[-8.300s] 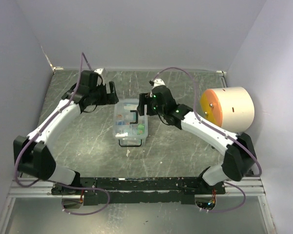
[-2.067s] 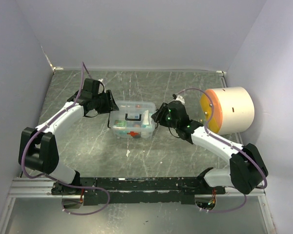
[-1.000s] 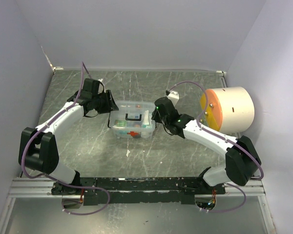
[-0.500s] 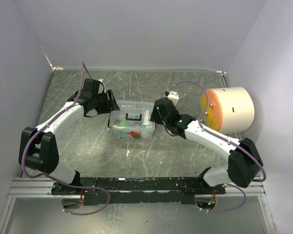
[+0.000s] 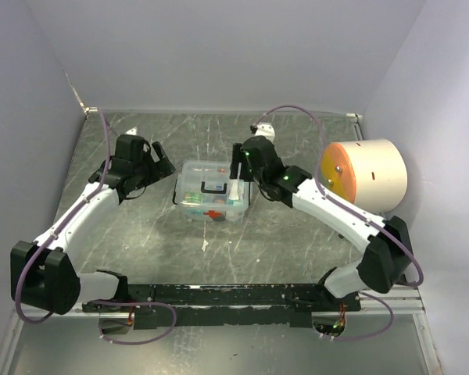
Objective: Organize the medicine kit
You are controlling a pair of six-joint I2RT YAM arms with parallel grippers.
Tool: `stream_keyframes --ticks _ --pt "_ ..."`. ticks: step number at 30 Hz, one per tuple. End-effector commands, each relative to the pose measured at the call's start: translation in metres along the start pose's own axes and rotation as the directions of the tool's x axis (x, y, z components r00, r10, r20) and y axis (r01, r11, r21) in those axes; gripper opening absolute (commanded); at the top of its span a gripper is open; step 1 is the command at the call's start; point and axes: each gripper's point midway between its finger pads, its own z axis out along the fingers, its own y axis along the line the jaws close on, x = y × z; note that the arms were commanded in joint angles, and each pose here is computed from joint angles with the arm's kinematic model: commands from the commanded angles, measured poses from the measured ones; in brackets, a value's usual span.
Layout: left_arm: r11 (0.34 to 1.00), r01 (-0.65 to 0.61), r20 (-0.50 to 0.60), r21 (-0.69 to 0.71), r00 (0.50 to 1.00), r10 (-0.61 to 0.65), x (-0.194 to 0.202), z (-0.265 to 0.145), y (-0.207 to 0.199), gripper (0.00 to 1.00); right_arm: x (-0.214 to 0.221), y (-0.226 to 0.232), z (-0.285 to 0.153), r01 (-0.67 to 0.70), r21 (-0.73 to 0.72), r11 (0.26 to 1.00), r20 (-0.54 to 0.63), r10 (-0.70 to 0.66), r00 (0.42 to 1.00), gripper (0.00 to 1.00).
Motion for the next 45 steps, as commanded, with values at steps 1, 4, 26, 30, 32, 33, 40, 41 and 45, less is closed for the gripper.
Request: stream_keyframes --ticks 1,4,26,30,32,33,40,41,45 --pt "0.989 0.149 0.056 0.005 0.987 -0.149 -0.003 0.006 0.013 1.00 0.006 0.024 0.008 0.146 -0.051 0.988 -0.026 -0.147 0.989 0.69" --pt "0.983 0.176 0.050 0.051 0.983 -0.179 0.001 0.009 0.015 1.00 0.009 0.042 0.014 0.198 -0.074 0.977 -0.030 -0.201 0.979 0.73" --pt "0.689 0.612 -0.237 0.389 0.789 -0.567 0.051 0.016 -0.008 0.97 0.078 0.079 0.050 0.340 -0.084 0.937 -0.208 -0.350 0.913 0.65" --pt "0.586 0.699 -0.294 0.411 0.709 -0.641 0.045 0.007 -0.017 0.99 0.081 0.080 0.050 0.322 -0.085 0.943 -0.212 -0.333 0.919 0.64" --pt "0.543 0.723 -0.317 0.428 0.682 -0.659 0.041 0.001 -0.022 0.99 0.080 0.080 0.049 0.313 -0.083 0.946 -0.211 -0.324 0.922 0.63" --pt "0.527 0.731 -0.330 0.435 0.673 -0.662 0.040 -0.002 -0.024 1.00 0.079 0.080 0.049 0.309 -0.084 0.947 -0.208 -0.320 0.924 0.63" --pt "0.561 0.705 -0.331 0.434 0.704 -0.629 0.047 -0.007 -0.023 0.94 0.078 0.081 0.049 0.299 -0.081 0.951 -0.205 -0.309 0.929 0.61" --pt "0.581 0.698 -0.325 0.418 0.712 -0.622 0.050 -0.006 -0.021 0.92 0.080 0.081 0.048 0.298 -0.083 0.951 -0.208 -0.309 0.928 0.60" --pt "0.623 0.651 -0.328 0.435 0.758 -0.564 0.051 -0.012 -0.025 0.89 0.084 0.080 0.049 0.291 -0.090 0.953 -0.216 -0.303 0.928 0.59"
